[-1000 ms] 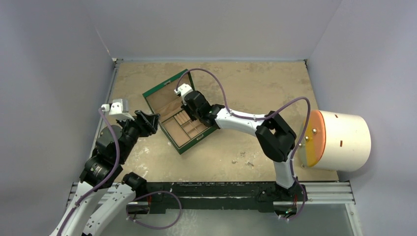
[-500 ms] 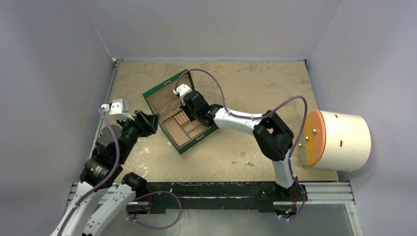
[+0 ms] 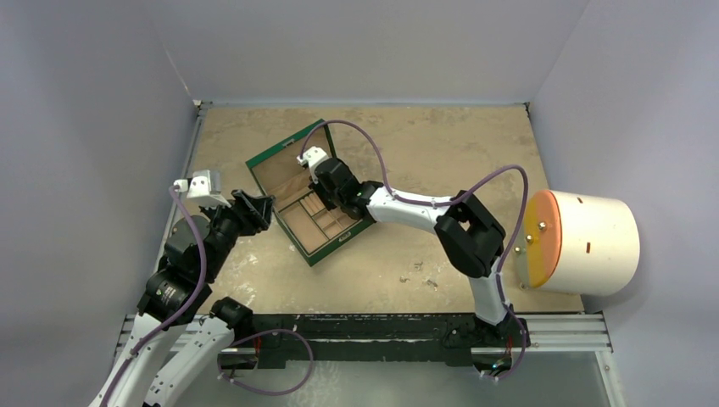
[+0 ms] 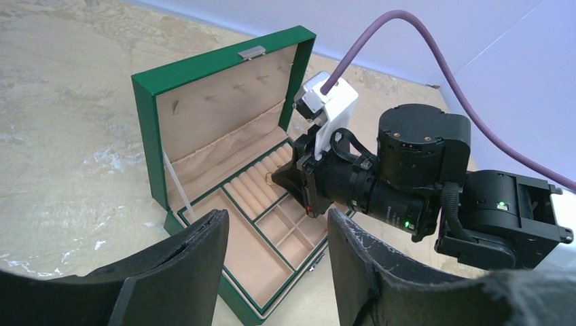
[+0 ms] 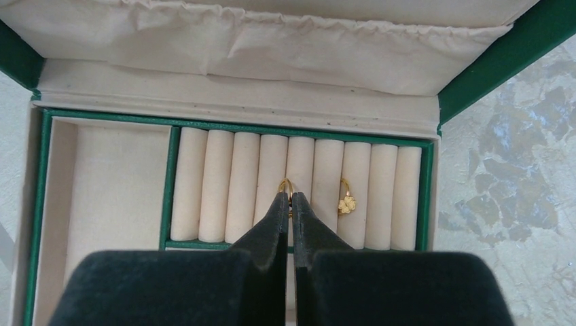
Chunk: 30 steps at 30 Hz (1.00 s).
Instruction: Organize the mixed jewelry
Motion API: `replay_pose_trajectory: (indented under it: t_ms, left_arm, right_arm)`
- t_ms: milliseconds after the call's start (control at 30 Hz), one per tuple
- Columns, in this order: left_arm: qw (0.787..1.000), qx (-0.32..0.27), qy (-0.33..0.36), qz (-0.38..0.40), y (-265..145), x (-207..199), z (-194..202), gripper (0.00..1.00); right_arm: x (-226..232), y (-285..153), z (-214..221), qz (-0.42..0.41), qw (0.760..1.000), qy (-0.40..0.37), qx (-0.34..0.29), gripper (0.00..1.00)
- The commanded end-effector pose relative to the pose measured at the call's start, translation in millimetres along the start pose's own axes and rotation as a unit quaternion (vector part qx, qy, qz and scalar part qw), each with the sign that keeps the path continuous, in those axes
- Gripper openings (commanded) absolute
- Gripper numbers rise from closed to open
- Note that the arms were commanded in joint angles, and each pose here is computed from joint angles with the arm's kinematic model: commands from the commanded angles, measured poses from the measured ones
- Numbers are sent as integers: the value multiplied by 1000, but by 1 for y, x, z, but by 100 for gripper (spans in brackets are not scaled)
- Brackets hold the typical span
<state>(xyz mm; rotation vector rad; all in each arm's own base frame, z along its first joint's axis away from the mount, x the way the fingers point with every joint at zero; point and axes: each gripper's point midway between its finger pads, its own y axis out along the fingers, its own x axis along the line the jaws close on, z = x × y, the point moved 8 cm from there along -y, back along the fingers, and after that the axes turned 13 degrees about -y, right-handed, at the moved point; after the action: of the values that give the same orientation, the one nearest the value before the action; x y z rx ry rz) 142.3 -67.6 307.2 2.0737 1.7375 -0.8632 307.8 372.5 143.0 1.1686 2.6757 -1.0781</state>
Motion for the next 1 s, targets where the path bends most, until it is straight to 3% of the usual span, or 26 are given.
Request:
replay_pose_trajectory:
  t_ms: [0, 600, 700, 967]
  left_arm:
    - [1000, -11, 11, 12, 0, -2, -3, 54]
    - [1000, -9, 12, 10, 3, -1, -3, 55]
    - [1000, -8, 12, 8, 3, 0, -3, 55]
    - [1000, -8, 12, 6, 4, 0, -2, 55]
  right_arm:
    - [3, 6, -6, 3, 1000, 10, -14, 0]
    - [13, 14, 12, -18, 1000, 23, 7, 0]
    - [9, 6, 4, -12, 1000, 27, -5, 12]
    - [-8, -38, -25, 5, 997, 54, -48, 24]
